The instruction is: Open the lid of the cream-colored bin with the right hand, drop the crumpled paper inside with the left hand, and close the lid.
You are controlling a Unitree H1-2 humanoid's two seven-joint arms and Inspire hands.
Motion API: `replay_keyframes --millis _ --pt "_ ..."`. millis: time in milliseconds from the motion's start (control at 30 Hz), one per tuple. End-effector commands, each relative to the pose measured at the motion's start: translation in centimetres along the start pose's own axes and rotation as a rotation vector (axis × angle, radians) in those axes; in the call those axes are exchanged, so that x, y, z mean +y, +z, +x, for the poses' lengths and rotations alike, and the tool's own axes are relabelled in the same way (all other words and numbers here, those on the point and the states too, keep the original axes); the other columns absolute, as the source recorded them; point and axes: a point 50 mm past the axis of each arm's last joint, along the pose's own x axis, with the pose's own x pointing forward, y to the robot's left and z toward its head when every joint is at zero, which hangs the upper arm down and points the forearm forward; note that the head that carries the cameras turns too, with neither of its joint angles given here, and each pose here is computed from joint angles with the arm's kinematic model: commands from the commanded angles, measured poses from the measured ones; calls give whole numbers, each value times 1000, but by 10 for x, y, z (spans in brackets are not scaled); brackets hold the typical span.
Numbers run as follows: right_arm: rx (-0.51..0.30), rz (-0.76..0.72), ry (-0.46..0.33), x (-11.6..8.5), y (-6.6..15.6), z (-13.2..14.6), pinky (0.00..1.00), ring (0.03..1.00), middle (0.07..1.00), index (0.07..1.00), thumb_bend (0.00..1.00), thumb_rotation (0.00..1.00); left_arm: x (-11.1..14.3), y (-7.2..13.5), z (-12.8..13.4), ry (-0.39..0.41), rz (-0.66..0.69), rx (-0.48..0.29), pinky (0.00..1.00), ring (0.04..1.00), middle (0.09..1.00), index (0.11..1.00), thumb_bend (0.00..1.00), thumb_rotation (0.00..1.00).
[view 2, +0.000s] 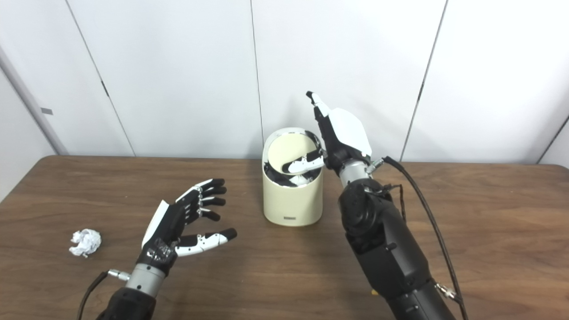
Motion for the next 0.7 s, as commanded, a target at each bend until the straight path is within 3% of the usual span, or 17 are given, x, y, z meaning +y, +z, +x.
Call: replay_keyframes --millis 0,133,200,433,667 --pt "-84 33 -67 -26 19 8 702 879 940 971 731 507 4 14 9 16 7 -82 604 748 813 841 707 82" --pt "-89 69 -99 -46 22 8 745 895 952 978 646 704 4 14 11 15 1 -85 587 746 814 838 712 86" --pt "-90 87 -126 -56 21 5 726 887 954 971 636 753 4 15 12 15 3 -85 586 747 815 837 714 89" --pt "-97 150 -172 -66 -4 -22 629 826 930 947 619 714 4 14 14 13 6 -85 583 743 815 837 716 96" --pt "-84 234 -109 -56 -42 -67 683 853 961 974 721 625 3 15 15 13 11 -87 591 746 813 838 720 89"
